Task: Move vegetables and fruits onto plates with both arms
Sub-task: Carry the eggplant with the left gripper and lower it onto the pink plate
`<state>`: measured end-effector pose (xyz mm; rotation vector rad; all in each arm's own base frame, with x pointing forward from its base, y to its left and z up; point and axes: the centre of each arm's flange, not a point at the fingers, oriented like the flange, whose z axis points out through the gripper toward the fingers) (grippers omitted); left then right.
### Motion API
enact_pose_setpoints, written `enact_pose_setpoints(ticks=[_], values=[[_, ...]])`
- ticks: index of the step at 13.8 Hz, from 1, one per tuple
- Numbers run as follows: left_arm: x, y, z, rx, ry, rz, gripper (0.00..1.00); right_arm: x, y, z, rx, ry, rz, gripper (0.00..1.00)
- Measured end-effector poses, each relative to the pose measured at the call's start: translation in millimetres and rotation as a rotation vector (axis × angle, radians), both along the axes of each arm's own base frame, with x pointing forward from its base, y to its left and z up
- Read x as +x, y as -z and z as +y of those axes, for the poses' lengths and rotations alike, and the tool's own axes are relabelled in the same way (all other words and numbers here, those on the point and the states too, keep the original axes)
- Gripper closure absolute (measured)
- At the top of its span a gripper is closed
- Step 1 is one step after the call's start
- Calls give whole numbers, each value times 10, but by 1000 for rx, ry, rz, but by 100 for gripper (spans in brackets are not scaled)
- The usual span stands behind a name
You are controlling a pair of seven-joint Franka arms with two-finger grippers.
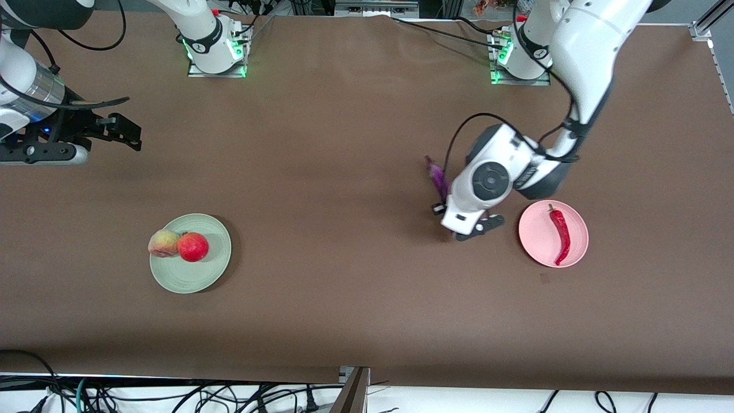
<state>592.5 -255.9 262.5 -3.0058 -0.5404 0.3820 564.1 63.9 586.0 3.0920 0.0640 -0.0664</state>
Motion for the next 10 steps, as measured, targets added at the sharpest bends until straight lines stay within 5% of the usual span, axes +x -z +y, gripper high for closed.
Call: enact_pose_setpoints(ticks=[3, 7, 10], values=[[275, -116, 1003, -26, 90, 58, 62, 24, 10, -17, -2, 3, -7, 0], [493, -16, 2395, -66, 197, 56, 62, 62, 30, -67, 3, 11, -6, 0], [523, 178, 2643, -90, 213, 74, 62, 65, -7, -37, 5, 6, -14, 0]])
